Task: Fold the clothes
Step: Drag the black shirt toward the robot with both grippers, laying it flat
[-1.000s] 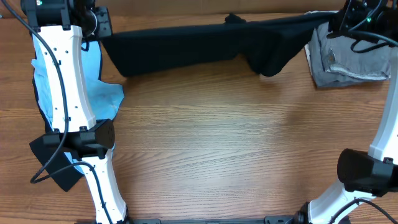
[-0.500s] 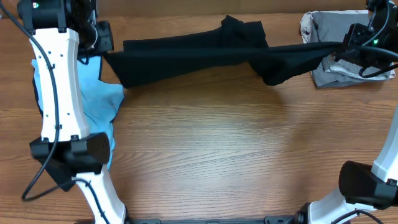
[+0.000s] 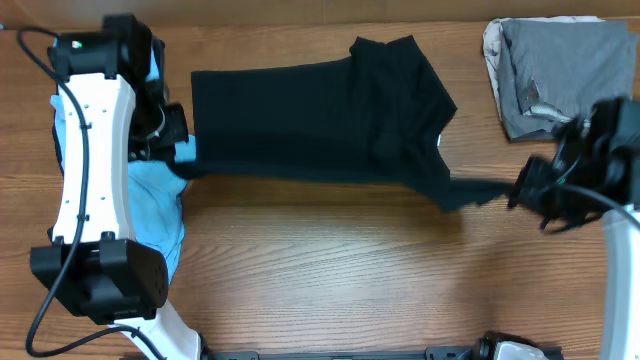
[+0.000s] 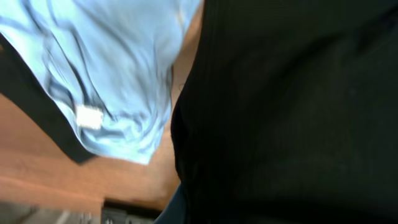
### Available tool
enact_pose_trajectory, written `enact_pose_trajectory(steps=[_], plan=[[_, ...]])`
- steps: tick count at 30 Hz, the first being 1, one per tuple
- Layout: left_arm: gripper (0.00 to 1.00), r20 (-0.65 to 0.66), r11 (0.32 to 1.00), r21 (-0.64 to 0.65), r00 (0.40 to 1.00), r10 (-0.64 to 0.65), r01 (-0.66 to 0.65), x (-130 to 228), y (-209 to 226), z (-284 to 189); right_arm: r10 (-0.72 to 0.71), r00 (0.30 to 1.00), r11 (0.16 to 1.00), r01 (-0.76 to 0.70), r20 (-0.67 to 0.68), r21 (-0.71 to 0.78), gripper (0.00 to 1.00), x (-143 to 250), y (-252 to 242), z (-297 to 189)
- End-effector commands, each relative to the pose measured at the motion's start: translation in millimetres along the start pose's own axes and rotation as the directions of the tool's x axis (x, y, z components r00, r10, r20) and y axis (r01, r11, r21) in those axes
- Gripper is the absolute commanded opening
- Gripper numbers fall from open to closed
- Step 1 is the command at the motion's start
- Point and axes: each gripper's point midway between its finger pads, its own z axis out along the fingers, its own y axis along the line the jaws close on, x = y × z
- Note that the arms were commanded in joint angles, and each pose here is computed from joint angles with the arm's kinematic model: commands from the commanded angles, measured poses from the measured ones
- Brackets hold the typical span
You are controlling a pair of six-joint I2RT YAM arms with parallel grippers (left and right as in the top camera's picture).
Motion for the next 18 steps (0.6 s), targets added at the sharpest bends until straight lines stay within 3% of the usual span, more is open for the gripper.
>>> enact_pose_trajectory(steps=[1, 8, 18], plan=[[0.04, -0.059, 0.998, -0.026, 0.997, -0.058, 0.056, 18, 9, 15, 0.134, 0.989, 0.990, -0.132, -0.058, 0.045, 0.04, 31, -18, 20], [0.04, -0.085, 0.992, 0.005, 0.989, -0.121, 0.122, 47, 7, 47, 0.256, 0.947, 0.967, -0.247, -0.196, 0.069, 0.04, 75, -27, 49], [0.04, -0.109, 0.975, -0.022, 0.969, -0.222, 0.221, 78, 14, 91, 0.282, 0.940, 0.959, -0.274, -0.193, 0.066, 0.04, 73, -26, 52]])
